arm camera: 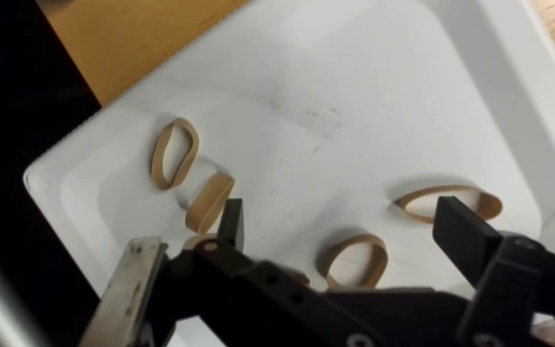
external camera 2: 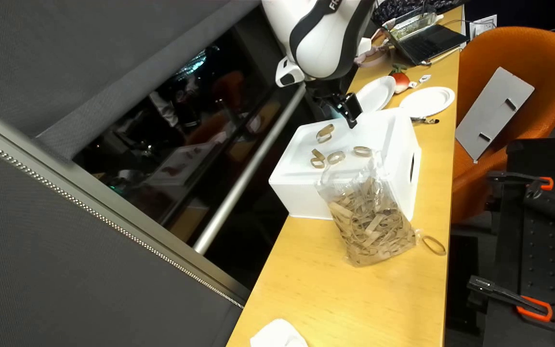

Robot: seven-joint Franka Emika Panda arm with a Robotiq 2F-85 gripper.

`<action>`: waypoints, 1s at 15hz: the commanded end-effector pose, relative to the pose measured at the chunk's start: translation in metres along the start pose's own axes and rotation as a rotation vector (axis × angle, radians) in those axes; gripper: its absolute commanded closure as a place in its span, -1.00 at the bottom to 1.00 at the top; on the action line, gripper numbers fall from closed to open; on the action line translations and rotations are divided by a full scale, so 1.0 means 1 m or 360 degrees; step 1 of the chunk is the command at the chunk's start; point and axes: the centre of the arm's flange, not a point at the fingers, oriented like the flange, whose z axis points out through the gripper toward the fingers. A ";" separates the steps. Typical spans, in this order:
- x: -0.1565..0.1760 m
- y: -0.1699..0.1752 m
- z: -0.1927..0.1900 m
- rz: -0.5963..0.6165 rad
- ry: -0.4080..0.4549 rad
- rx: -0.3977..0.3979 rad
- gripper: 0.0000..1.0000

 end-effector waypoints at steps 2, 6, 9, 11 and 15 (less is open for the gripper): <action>0.008 0.020 -0.006 -0.0068 0.0268 0.0004 -1.00; 0.019 0.028 -0.003 -0.0084 0.0410 0.0045 -1.00; 0.022 0.032 0.011 -0.0096 0.0454 0.0075 -1.00; 0.027 0.035 0.020 -0.0113 0.0474 0.0095 -1.00; 0.034 0.035 0.039 -0.0146 0.0498 0.0124 -1.00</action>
